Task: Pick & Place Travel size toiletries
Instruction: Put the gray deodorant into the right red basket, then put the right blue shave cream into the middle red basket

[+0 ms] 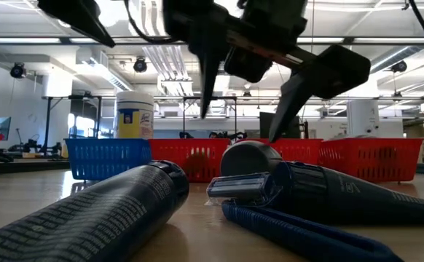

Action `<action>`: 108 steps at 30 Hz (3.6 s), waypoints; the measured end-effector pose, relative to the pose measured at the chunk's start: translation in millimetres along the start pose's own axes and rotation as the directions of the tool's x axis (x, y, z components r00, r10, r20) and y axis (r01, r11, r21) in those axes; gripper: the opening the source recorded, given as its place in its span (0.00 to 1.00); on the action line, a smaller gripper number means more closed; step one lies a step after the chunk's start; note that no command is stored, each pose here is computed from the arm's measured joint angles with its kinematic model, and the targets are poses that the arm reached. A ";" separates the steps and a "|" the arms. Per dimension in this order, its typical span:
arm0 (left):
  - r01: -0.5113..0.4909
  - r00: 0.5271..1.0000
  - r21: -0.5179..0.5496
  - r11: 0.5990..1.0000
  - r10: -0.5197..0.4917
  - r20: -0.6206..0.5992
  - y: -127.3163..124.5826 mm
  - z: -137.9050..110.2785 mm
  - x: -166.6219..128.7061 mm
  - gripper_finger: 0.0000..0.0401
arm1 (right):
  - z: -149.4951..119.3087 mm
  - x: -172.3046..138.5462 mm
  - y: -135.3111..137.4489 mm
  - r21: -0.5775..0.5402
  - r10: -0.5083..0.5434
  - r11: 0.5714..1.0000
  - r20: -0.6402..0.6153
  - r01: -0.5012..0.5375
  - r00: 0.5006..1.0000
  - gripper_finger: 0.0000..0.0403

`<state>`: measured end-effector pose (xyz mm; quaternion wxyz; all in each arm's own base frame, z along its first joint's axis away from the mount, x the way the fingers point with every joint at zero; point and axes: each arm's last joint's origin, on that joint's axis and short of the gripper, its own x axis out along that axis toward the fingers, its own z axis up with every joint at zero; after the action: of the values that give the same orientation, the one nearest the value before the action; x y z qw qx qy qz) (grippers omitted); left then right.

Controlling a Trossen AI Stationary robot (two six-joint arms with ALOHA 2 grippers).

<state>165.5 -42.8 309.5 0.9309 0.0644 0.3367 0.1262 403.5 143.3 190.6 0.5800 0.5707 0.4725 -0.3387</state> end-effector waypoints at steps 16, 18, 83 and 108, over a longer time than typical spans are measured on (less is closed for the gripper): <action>0.016 0.996 -0.057 0.998 -0.011 0.085 14.6 -20.7 -16.4 0.71 | -11.2 6.8 7.8 0.135 -0.114 0.985 0.033 0.108 0.993 0.86; 0.015 0.996 -0.056 0.998 -0.010 0.085 14.6 -20.7 -16.4 0.71 | -10.8 9.4 7.3 0.146 -0.116 0.983 0.037 0.110 0.993 0.87; -0.018 0.989 -0.097 0.995 0.032 0.144 13.9 -13.4 -15.0 0.71 | 72.6 -70.5 -99.6 0.063 -0.476 0.871 0.359 0.488 0.803 0.76; -0.019 0.989 -0.087 0.996 0.031 0.143 13.7 -13.4 -14.8 0.71 | -78.2 -35.5 -39.1 -0.757 -0.043 0.653 -0.012 0.019 0.999 0.79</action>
<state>143.2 -33.3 311.1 0.9530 0.0379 0.2619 0.1473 342.9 210.2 218.0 0.7520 0.2742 0.5886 -0.1130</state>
